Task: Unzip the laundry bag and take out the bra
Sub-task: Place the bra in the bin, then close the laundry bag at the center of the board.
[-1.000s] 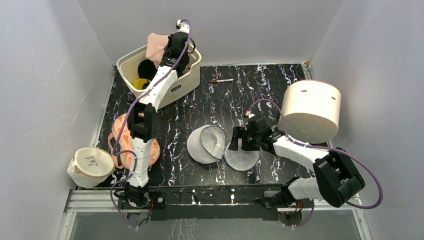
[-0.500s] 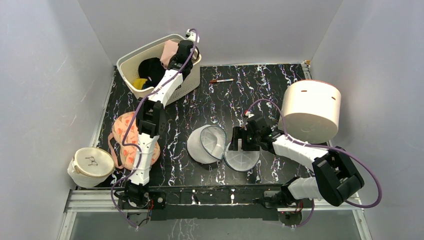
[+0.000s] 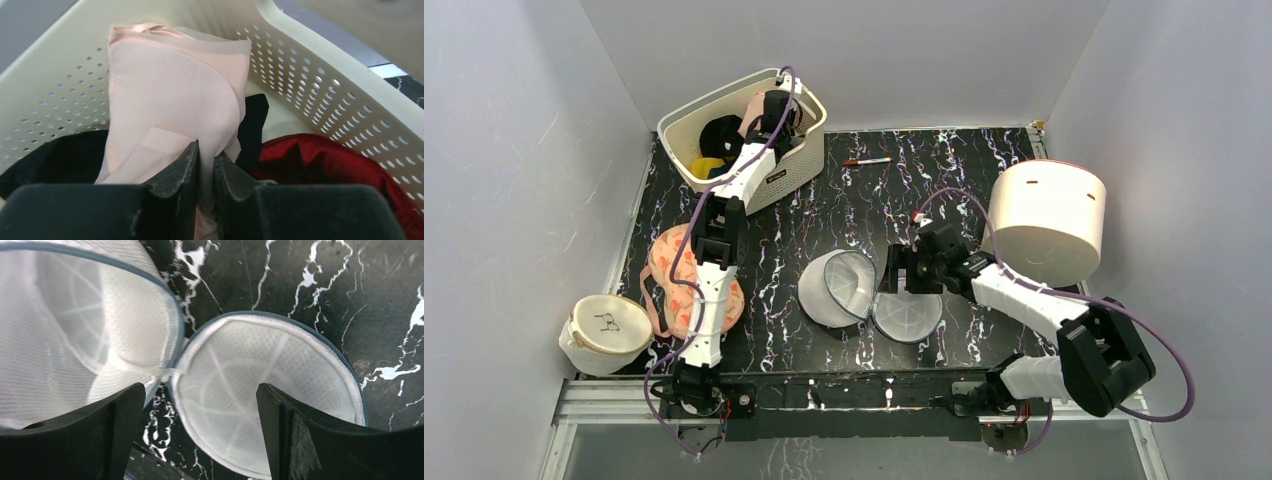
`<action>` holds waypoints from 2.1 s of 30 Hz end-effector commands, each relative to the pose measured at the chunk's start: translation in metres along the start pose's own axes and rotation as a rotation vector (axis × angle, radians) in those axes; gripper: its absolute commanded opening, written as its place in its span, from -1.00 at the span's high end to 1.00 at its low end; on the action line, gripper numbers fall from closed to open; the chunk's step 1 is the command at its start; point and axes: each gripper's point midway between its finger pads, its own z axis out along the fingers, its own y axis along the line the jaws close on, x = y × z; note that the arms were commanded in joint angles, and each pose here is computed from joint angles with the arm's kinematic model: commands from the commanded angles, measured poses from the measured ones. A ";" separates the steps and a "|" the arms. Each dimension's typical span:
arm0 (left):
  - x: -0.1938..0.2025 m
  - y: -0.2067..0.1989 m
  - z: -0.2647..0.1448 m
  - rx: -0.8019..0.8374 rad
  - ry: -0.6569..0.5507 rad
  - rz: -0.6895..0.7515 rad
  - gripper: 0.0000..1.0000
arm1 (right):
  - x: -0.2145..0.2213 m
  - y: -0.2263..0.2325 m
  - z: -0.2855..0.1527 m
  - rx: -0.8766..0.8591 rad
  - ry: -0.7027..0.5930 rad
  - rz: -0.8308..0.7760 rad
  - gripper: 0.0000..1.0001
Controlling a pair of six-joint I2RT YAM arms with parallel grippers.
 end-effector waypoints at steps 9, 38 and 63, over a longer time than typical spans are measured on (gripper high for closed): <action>-0.005 -0.004 -0.008 0.100 0.016 -0.117 0.48 | -0.088 0.056 -0.079 -0.089 -0.290 -0.103 -0.76; 0.040 -0.033 -0.390 0.850 0.181 -0.645 -0.97 | -0.089 0.051 -0.096 -0.087 -0.378 -0.153 -0.79; 0.053 -0.185 -0.495 0.965 0.090 -0.291 -0.97 | -0.153 0.065 -0.270 -0.026 -0.979 -0.234 -0.96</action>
